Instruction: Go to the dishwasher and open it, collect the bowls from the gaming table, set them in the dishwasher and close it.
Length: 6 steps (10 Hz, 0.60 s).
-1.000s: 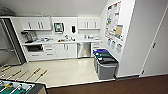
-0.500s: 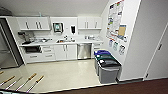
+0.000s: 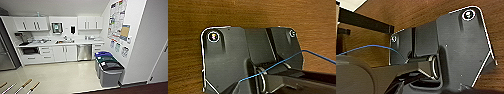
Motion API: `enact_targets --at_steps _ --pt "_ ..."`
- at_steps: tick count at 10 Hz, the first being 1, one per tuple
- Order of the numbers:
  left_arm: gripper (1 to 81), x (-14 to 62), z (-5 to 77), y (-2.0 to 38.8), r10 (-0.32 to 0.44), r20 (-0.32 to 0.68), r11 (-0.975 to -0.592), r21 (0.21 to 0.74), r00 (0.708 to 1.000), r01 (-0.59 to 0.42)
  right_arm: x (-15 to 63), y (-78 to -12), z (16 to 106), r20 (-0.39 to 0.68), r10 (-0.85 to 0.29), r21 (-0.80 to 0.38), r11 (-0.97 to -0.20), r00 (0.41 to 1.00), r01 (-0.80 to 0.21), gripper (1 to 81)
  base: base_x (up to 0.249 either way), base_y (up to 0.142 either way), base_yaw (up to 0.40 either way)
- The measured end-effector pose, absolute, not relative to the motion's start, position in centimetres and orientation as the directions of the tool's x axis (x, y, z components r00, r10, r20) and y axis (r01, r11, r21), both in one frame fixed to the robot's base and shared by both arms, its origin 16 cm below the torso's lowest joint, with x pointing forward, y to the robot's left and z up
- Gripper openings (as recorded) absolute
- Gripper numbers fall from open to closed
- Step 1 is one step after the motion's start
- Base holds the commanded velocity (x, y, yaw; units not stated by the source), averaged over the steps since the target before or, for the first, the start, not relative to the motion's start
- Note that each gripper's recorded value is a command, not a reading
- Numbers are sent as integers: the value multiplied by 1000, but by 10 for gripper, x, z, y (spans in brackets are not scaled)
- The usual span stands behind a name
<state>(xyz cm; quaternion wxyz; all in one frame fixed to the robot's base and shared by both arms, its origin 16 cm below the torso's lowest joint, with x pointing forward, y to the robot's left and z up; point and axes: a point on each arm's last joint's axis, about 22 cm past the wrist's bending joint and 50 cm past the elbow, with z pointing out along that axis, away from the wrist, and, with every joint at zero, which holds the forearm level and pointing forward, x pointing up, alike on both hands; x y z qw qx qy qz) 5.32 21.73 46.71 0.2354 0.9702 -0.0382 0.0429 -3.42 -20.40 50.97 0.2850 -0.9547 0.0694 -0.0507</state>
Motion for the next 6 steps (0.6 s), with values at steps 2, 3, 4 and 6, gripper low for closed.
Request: enact_targets --at_steps 2,3,4,6 --pt "811 52 466 218 -54 100 -887 452 994 -94 -34 -204 510 57 -161 -551 -828 985 -103 811 241 0 0" --pt "811 53 466 218 -54 102 -888 450 993 -94 -34 -204 510 58 -161 -551 -828 985 -103 811 241 0 0" --pt "811 53 465 219 -55 101 -890 447 993 -94 -34 -205 510 58 -161 -550 -829 985 -103 811 241 0 0" --pt "811 53 465 220 -55 101 -891 444 993 -94 -34 -205 509 58 -161 -550 -829 985 -103 811 241 0 0"
